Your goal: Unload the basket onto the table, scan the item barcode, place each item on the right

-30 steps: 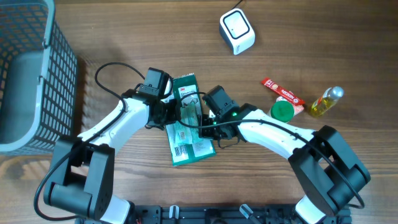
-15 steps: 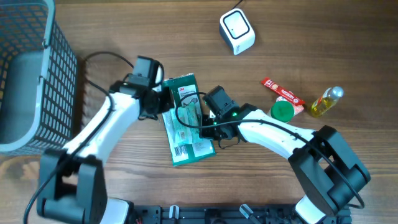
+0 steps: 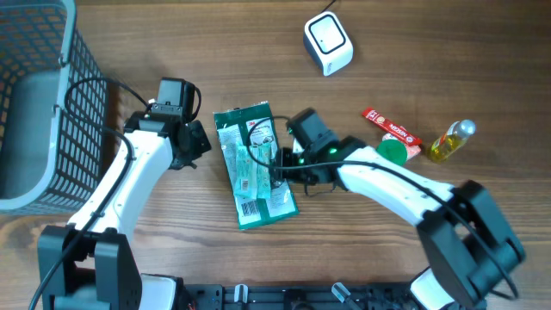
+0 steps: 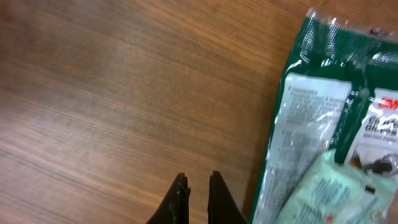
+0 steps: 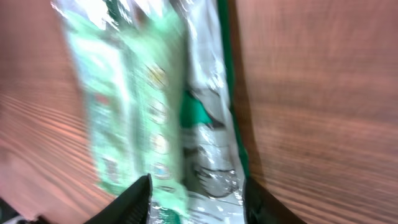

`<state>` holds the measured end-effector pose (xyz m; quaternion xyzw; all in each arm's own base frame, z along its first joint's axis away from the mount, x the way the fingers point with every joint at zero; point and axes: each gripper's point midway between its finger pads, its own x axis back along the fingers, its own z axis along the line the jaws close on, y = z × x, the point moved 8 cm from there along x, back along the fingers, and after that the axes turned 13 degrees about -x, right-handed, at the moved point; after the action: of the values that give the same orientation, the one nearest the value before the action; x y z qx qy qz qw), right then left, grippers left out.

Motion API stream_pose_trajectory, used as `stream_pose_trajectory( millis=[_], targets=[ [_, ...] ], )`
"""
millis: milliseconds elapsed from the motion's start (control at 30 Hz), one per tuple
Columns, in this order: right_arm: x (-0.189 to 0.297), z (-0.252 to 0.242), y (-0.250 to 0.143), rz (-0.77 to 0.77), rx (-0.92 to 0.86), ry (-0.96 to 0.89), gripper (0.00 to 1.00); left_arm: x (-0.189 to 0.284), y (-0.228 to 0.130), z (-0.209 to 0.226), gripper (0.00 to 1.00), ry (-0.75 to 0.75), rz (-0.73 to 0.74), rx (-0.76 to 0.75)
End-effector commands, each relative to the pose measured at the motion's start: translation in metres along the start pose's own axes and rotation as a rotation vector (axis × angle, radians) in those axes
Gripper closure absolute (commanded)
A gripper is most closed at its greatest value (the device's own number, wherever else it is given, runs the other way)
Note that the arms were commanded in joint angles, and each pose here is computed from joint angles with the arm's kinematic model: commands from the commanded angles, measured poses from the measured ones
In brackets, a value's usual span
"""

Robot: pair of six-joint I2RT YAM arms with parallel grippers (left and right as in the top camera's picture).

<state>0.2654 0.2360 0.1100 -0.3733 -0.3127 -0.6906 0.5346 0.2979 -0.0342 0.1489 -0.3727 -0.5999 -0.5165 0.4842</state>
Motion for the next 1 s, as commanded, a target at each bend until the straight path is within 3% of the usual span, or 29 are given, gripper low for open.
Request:
stream_pose_trajectory(
  millis=[0, 267, 400, 967],
  targets=[
    [0.025, 0.0, 0.025, -0.145, 0.048, -0.028, 0.41, -0.016, -0.014, -0.003, 0.96, -0.064, 0.029, 0.025],
    [0.019, -0.016, 0.029, -0.145, 0.002, -0.09, 0.42, -0.046, -0.035, -0.021, 0.96, -0.206, 0.122, -0.041],
    [0.018, -0.019, 0.024, -0.104, -0.007, -0.097, 0.54, -0.045, -0.041, -0.031, 0.96, -0.25, 0.147, -0.108],
    [-0.015, -0.033, -0.038, 0.093, -0.106, -0.114, 0.54, -0.044, -0.034, -0.041, 0.96, -0.312, 0.087, -0.203]
  ],
)
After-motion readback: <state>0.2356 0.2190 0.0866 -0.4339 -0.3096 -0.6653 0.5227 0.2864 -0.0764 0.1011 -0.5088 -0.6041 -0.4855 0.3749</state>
